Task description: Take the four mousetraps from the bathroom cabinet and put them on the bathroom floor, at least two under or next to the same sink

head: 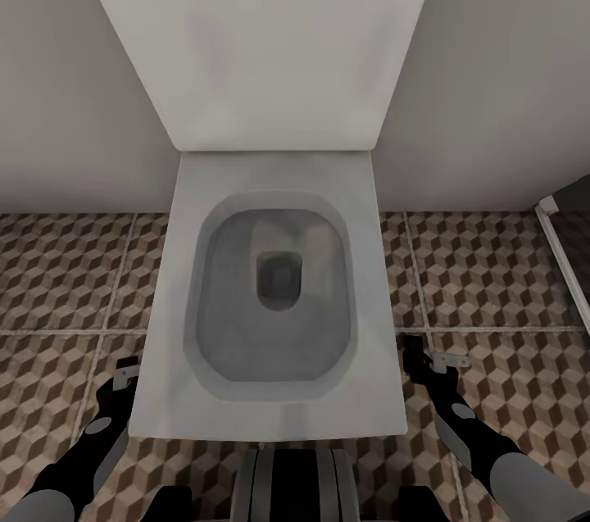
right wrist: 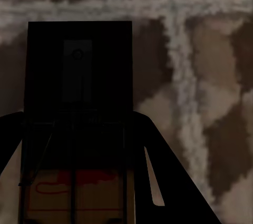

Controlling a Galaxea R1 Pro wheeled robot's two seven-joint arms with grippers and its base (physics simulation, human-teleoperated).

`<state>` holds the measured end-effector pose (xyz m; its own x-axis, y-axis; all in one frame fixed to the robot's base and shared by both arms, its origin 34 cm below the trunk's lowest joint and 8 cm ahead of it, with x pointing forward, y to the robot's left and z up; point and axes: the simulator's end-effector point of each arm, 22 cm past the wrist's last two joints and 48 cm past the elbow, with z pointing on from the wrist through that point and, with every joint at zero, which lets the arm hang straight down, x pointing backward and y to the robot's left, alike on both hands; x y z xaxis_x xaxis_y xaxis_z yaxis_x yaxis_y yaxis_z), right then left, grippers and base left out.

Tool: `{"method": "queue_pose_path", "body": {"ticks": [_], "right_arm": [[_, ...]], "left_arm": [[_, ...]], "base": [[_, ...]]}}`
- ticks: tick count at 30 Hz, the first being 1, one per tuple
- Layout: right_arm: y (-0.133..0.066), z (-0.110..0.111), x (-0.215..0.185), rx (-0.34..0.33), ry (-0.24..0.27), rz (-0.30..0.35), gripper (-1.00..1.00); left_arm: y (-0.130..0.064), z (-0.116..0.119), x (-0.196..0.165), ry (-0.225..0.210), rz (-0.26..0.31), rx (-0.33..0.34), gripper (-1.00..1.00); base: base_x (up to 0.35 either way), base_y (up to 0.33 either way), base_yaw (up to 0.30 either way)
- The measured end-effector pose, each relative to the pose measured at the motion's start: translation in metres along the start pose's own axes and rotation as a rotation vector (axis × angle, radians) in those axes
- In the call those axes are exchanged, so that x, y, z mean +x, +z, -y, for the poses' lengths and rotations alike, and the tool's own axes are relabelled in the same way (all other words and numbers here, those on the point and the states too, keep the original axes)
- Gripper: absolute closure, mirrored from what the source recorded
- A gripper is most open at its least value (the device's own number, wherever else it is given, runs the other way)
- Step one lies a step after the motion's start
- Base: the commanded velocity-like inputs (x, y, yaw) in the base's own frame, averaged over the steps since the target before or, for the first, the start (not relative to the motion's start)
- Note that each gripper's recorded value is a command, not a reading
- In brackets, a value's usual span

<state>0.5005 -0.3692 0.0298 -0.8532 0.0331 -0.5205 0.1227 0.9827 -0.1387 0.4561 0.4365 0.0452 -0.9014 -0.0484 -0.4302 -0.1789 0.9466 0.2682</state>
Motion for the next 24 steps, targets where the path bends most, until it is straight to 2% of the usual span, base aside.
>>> {"method": "queue_pose_path", "body": {"ticks": [22,23,24], "right_arm": [[0.0000,0.0000,0.0000,0.000,0.000,0.000,1.00],[0.0000,0.0000,0.0000,0.000,0.000,0.000,-1.00],[0.0000,0.0002,0.0000,0.001,0.002,0.000,-1.00]], "left_arm": [[0.0000,-0.0004,-0.0005,0.000,0.003,-0.001,1.00],[0.0000,-0.0003,-0.0005,0.000,0.003,-0.001,1.00],[0.0000,-0.0003,-0.0004,0.000,0.002,-0.001,1.00]], "base": [[0.000,0.000,0.000],[0.000,0.000,0.000],[0.000,0.000,0.000]]}}
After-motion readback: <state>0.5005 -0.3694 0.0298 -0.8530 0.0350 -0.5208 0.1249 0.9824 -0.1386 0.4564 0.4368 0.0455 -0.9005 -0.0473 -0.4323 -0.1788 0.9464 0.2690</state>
